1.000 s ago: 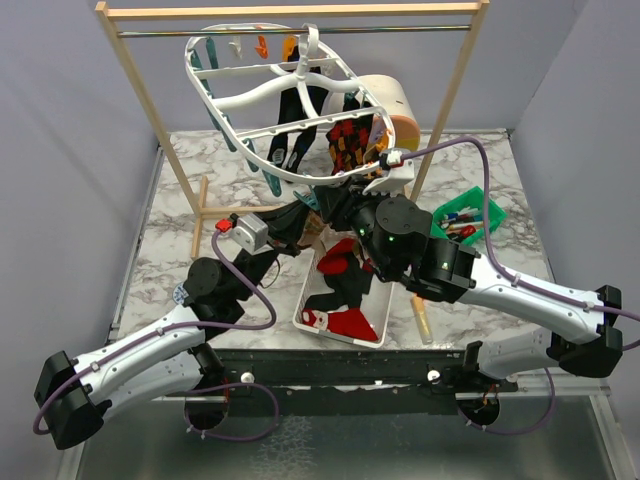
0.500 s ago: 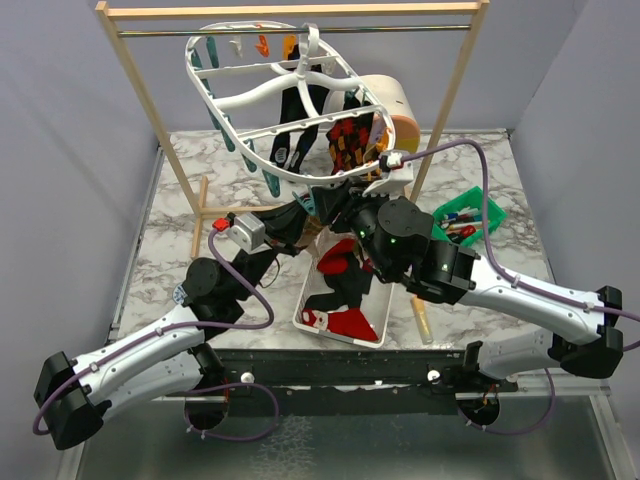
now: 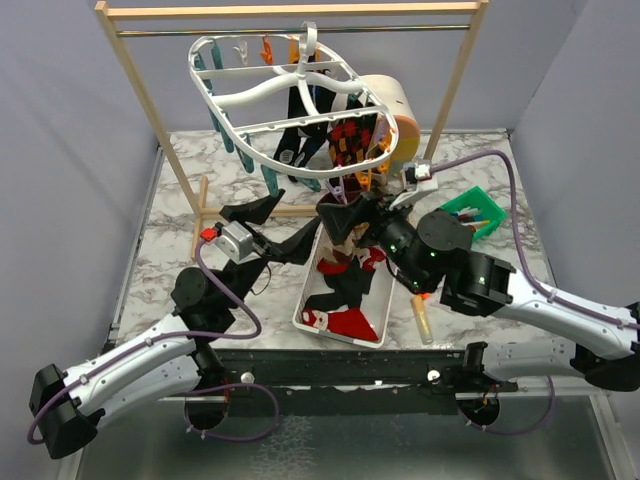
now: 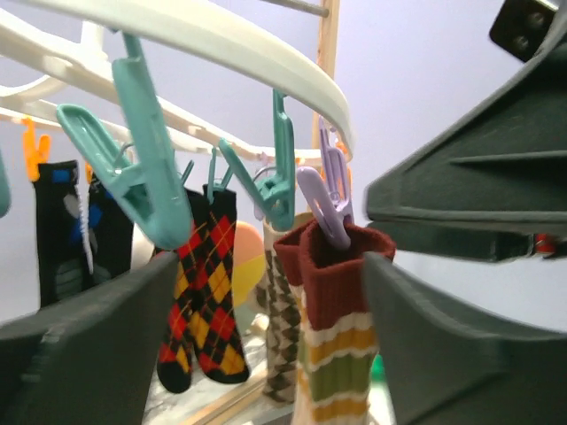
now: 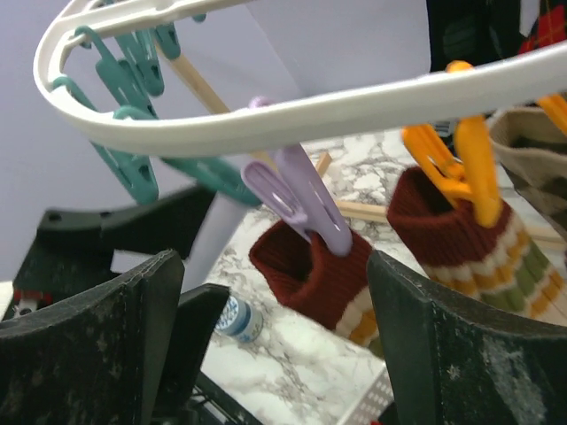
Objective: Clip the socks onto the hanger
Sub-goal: Clamp the sock onto the hanger, then reset both arms
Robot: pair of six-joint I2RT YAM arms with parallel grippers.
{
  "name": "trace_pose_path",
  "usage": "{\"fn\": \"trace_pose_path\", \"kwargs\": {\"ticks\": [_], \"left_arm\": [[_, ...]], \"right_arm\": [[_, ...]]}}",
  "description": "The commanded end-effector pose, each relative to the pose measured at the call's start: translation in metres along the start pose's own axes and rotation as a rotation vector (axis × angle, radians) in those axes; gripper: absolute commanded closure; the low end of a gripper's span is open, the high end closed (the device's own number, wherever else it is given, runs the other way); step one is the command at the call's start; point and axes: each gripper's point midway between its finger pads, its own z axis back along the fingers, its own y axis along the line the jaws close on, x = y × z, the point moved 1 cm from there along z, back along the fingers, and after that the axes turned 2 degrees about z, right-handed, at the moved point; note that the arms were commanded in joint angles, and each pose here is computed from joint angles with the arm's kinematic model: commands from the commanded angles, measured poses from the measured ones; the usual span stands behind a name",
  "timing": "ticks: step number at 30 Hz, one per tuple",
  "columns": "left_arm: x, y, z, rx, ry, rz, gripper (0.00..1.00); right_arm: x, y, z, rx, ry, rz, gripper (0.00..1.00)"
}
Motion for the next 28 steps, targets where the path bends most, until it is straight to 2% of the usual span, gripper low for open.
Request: {"fn": "trace_pose_path", "kwargs": {"ticks": [1,8,11,14,16,18,20,28], "left_arm": [[-0.007,0.006,0.019,0.023,0.051,-0.005,0.02],[-0.013,0.026,0.041,0.145,0.133,0.043,0.01],[-0.027,0.037,0.046,0.237,0.240,0.077,0.01],[-0.050,0.050,0.054,0.403,0.389,0.164,0.01],[-0.065,0.060,0.061,0.518,0.446,0.198,0.01],[-0.080,0.077,0.075,0.711,0.440,0.285,0.01],[-0.089,0.085,0.086,0.807,0.450,0.317,0.01],[-0.095,0.090,0.093,0.871,0.502,0.283,0.01]], "right_arm": [[-0.014,-0.020,0.027,0.009,0.064,0.026,0.09],[-0.006,-0.069,0.063,-0.088,0.015,0.052,0.07],[-0.007,-0.089,0.069,-0.184,0.012,0.071,0.07],[-0.012,-0.114,0.071,-0.325,-0.001,0.085,0.07],[-0.020,-0.131,0.071,-0.416,-0.014,0.099,0.07],[-0.031,-0.140,0.070,-0.470,-0.002,0.118,0.06],[-0.039,-0.145,0.070,-0.499,0.017,0.130,0.04],[-0.043,-0.147,0.071,-0.479,0.013,0.135,0.02]]}}
